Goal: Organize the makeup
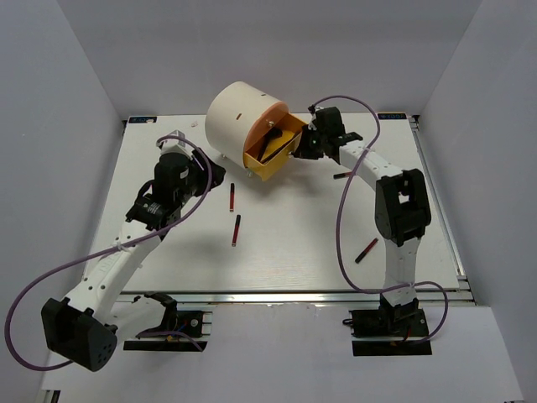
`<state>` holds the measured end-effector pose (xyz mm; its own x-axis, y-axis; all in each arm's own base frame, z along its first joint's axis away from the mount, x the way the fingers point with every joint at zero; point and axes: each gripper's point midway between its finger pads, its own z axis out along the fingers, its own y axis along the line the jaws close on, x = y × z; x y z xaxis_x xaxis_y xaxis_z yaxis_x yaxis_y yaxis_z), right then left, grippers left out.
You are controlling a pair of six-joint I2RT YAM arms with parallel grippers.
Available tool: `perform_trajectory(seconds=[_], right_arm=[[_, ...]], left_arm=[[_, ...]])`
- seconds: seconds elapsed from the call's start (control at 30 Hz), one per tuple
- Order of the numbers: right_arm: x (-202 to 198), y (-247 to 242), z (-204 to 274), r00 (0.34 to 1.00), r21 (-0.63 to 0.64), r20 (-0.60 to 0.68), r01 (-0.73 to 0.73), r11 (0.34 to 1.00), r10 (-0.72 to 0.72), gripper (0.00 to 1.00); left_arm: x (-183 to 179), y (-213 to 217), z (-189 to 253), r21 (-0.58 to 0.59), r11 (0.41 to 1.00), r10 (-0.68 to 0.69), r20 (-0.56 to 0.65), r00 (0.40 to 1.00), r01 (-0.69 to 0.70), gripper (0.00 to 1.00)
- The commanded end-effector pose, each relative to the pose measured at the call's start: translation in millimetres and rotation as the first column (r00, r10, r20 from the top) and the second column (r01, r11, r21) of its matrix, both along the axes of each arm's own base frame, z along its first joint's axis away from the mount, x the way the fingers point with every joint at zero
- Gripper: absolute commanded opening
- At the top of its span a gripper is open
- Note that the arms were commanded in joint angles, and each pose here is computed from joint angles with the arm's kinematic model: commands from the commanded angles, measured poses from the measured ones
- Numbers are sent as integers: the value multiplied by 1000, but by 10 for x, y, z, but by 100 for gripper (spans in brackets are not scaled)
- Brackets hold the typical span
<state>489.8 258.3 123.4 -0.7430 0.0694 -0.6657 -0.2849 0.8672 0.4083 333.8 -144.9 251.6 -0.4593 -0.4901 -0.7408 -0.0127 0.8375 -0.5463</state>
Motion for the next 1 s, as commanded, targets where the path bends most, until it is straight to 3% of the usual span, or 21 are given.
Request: perform_trajectory(seconds=[0.0, 0.2, 0.67, 0.8, 0.97], right_arm=[[207, 304, 510, 994, 146, 96, -55, 988, 42, 0], [340, 566, 675, 986, 251, 135, -126, 960, 94, 0], [493, 981, 670, 953, 347, 237, -264, 900, 189, 0], [488, 1016, 713, 940, 353, 268, -298, 887, 209, 0], [437, 865, 645, 941, 293, 275, -276, 915, 195, 0]], left_arm=[[-64, 59, 60, -21, 999, 30, 7, 1000, -30, 65], [-86, 55, -67, -31, 999, 37, -18, 999, -37, 66], [-71, 44, -198, -13, 999, 32, -55, 998, -32, 66], [-81, 56, -220, -13, 999, 37, -56, 998, -38, 66], [-98, 61, -293, -18, 999, 39, -64, 997, -40, 66]])
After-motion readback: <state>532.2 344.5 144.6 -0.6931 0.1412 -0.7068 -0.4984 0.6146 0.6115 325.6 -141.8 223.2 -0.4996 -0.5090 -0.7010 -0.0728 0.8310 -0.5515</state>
